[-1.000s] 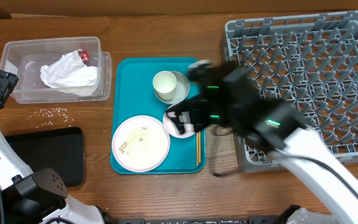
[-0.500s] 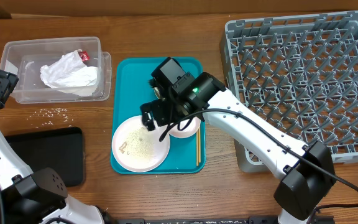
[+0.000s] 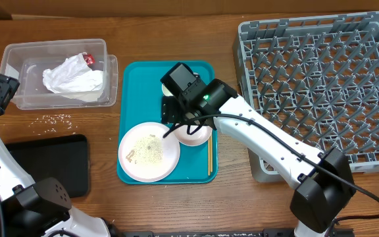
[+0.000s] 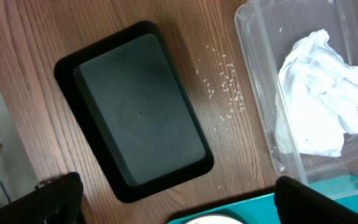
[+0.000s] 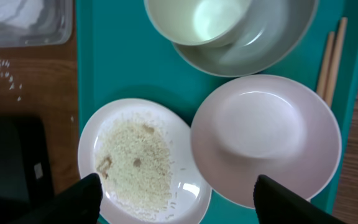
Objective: Sort waste into correct bins and load items into the dishwasher
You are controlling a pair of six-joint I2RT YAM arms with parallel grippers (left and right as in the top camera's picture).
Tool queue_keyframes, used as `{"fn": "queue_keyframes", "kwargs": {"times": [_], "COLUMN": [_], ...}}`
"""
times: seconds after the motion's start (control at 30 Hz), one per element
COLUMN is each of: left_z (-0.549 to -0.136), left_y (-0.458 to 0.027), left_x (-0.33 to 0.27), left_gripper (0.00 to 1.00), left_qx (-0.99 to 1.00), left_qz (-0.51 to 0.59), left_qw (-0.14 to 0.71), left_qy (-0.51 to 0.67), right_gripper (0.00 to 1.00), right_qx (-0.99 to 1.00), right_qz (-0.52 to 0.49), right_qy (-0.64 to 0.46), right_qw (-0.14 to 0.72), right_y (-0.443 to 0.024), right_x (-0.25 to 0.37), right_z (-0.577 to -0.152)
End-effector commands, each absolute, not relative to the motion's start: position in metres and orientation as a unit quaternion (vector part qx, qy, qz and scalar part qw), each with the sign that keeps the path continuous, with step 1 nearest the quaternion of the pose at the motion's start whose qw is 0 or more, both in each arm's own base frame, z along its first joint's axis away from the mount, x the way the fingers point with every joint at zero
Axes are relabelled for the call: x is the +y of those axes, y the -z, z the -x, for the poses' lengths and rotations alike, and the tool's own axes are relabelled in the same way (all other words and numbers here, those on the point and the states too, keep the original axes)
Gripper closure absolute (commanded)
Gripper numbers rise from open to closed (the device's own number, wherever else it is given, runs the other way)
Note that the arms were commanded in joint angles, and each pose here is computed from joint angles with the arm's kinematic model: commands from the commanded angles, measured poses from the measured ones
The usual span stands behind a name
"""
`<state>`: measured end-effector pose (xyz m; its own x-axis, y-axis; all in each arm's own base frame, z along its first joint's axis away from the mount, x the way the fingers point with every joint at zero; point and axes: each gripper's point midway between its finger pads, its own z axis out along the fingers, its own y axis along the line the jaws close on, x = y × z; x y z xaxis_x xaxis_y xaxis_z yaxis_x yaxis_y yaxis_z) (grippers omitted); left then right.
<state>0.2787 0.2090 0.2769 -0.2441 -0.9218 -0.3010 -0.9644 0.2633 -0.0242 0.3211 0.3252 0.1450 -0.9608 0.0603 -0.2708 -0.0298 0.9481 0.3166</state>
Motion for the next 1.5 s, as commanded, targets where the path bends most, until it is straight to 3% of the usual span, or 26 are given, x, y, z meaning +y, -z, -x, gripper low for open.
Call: {"fn": "queue_keyframes", "kwargs": {"times": [0.0, 0.53, 0.83, 1.47], "left_z": [-0.280, -0.280, -0.280, -0.280], "left_y": [-0.274, -0.274, -0.274, -0.274], "left_x": [0.209, 0.209, 0.209, 0.209], "left_gripper": [0.00, 0.00, 0.00, 0.00], "left_qx": [0.779, 0.779, 0.779, 0.779], "left_qz": [0.609, 0.609, 0.609, 0.609], "left_qw": [0.123, 0.123, 0.123, 0.123], "left_qy": [-0.082, -0.082, -0.082, -0.082], "right_gripper": [0.25, 0.35, 0.43, 0.44], "right_qx": [0.971, 0.984, 0.983, 0.985], "right_qz": [-0.092, -0.071, -0.062, -0.048], "right_qy": [-0.150, -0.053, -0.046, -0.030], "right_qw": [0.160, 0.156, 0.167, 0.166], "right_y": [-0.141, -0.059, -0.054, -0.036], "right_x": [0.317, 0.327, 0.332, 0.338], "right_z": [-0.329, -0.321, -0.320, -0.314]}}
